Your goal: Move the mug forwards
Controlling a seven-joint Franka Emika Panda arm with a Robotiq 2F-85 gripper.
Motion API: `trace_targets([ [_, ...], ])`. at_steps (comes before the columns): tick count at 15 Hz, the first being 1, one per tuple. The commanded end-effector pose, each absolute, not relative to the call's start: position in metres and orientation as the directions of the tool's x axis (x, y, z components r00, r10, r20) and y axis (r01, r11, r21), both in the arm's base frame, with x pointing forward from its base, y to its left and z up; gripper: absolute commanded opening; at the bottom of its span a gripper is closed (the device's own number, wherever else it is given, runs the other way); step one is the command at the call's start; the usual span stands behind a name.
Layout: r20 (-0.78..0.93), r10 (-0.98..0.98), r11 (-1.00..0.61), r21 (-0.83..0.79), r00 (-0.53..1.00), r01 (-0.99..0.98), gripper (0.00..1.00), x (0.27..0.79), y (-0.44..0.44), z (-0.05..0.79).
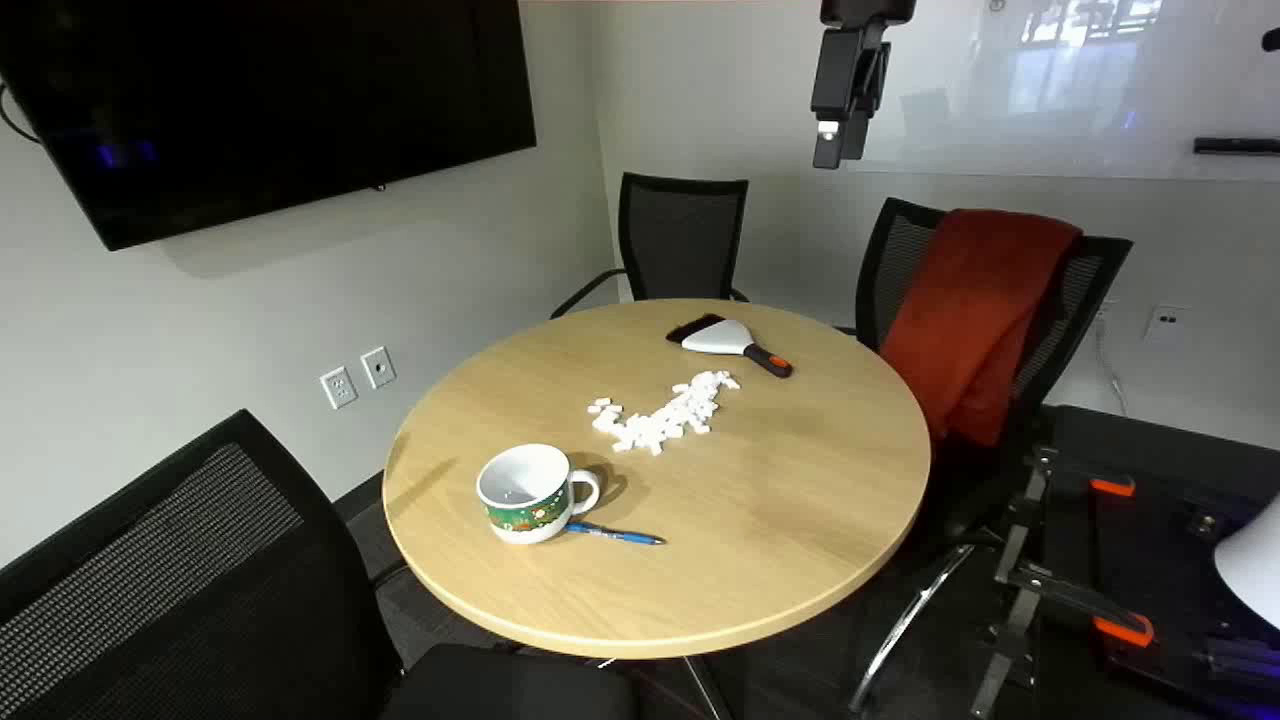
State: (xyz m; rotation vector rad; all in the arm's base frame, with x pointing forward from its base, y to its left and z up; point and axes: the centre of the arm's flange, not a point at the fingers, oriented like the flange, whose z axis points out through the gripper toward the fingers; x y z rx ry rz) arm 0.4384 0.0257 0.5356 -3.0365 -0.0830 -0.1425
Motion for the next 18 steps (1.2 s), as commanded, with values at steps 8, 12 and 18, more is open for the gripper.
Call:
trace_targets([
  [8, 0.096, 0.05, -0.993, -0.098, 0.994, 0.059, 1.0, 0.438, 0.026, 0.536],
  [12, 0.138, 0.13, -0.989, -0.051, 0.982, 0.138, 1.0, 0.491, 0.034, 0.533],
  [18, 0.148, 0.195, -0.981, 0.045, 0.97, 0.19, 1.0, 0.586, 0.05, 0.486],
])
